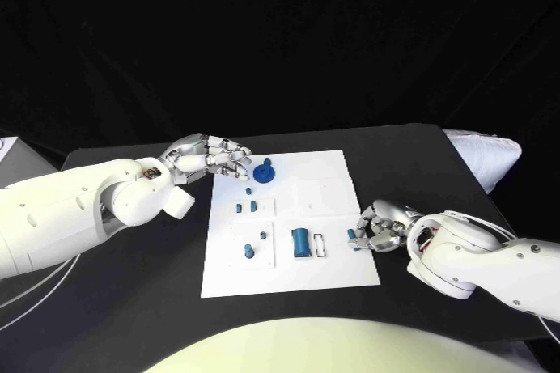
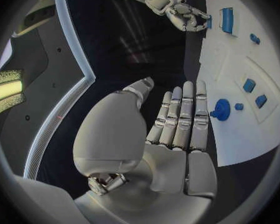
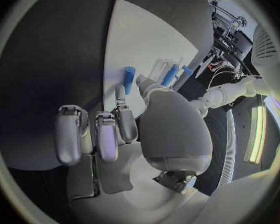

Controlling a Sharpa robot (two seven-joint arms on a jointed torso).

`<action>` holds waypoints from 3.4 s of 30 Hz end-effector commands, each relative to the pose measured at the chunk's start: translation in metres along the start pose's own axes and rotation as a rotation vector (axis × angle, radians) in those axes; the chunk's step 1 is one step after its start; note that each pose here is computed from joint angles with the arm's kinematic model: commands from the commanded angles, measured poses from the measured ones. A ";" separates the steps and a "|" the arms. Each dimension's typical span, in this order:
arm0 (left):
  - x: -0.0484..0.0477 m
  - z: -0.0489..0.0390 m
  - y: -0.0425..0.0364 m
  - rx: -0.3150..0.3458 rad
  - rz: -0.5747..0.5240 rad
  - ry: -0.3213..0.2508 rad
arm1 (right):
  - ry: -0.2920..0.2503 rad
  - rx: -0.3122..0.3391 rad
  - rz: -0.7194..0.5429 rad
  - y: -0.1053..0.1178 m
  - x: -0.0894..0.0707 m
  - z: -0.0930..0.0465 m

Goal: Assemble the parts on the task board

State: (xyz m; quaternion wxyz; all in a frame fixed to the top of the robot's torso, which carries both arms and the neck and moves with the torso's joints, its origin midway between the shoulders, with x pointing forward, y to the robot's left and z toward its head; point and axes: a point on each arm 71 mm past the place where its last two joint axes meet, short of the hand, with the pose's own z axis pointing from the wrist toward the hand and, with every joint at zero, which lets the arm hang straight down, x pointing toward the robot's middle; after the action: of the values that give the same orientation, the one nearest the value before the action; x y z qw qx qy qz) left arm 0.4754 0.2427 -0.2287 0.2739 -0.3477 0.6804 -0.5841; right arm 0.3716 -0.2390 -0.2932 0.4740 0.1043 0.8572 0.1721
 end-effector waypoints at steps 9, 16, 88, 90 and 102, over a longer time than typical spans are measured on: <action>0.0031 0.0001 -0.0006 0.013 0.000 0.027 | 0.051 0.031 -0.095 -0.002 0.010 0.009; 0.0032 -0.0001 -0.0006 0.013 0.000 0.028 | 0.046 0.013 -0.223 0.002 0.012 0.012; 0.0052 0.0000 -0.0004 0.004 -0.009 0.039 | 0.005 -0.056 -0.062 0.067 0.018 0.010; 0.0050 -0.0001 -0.0003 0.004 -0.009 0.039 | 0.008 -0.056 -0.061 0.068 0.020 0.010; 0.0042 -0.0008 -0.0001 0.002 -0.009 0.038 | 0.038 -0.050 -0.064 0.068 0.028 0.010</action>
State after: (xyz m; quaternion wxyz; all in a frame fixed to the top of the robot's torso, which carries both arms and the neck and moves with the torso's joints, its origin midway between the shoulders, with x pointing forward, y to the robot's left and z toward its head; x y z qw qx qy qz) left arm 0.4736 0.2420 -0.2286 0.2685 -0.3437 0.6838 -0.5850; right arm 0.3676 -0.1653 -0.2908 0.4731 0.0629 0.8589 0.1857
